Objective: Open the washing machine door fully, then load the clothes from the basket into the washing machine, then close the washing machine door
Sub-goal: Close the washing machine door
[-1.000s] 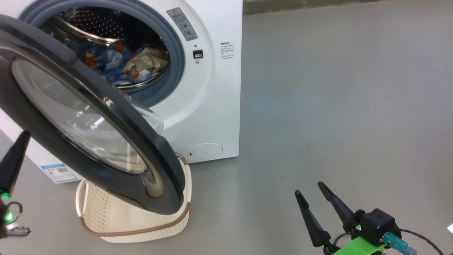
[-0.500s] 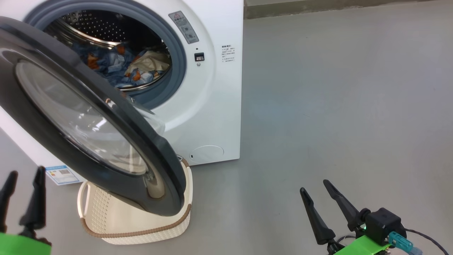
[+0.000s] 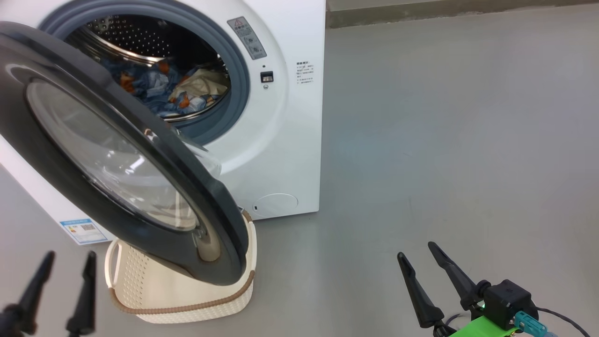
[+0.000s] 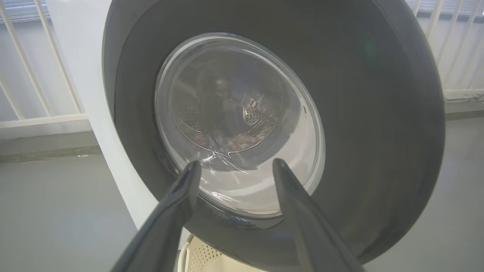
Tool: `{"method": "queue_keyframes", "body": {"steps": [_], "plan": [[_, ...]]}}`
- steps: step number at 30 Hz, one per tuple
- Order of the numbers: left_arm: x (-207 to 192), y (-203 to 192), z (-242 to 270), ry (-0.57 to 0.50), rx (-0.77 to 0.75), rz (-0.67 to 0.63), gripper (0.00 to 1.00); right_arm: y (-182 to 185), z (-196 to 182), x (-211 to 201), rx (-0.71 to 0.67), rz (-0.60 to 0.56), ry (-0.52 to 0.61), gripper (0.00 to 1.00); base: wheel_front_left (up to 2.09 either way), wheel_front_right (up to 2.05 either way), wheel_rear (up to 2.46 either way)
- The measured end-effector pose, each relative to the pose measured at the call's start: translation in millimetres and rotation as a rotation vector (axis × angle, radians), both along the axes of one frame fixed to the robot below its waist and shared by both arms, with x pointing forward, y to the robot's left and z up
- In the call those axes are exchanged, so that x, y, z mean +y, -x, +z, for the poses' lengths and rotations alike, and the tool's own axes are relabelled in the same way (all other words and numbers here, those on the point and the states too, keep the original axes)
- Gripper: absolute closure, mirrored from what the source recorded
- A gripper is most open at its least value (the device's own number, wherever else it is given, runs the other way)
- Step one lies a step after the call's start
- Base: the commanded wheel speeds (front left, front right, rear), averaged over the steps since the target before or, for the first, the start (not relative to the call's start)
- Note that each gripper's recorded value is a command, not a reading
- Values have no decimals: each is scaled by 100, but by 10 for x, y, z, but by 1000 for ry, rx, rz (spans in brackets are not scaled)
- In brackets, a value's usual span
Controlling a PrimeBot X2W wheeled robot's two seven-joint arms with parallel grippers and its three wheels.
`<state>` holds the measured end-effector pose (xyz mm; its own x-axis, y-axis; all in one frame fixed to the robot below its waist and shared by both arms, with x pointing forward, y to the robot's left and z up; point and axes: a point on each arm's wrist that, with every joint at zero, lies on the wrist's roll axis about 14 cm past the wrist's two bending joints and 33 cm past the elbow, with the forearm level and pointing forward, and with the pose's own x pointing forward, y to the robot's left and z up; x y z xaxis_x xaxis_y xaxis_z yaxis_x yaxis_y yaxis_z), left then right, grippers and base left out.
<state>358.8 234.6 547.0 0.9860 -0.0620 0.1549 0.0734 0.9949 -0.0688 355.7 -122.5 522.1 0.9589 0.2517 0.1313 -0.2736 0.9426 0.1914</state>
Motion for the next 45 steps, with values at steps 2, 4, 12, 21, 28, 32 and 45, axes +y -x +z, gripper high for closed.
{"method": "queue_keyframes", "body": {"steps": [2,4,12,21,28,32,45], "plan": [[-42,36,-7,-8,-2,5,0,-2,-4,0,1,-1,1,0,0,0,0],[-76,50,-2,-1,-8,11,0,-6,-9,-2,3,-2,0,0,0,0,0],[-143,129,-34,-9,-13,44,0,-11,-28,-23,9,-9,0,0,0,0,0],[-229,241,-228,20,40,72,0,-14,-35,-38,11,-14,-1,0,0,0,0],[-253,290,-310,37,61,95,0,-15,-33,-35,10,-13,-1,0,0,0,0],[-262,305,-349,43,71,100,0,-15,-34,-36,10,-13,0,0,0,0,0],[-242,424,-446,32,99,103,0,4,-3,-28,1,-10,0,0,0,0,0]]}}
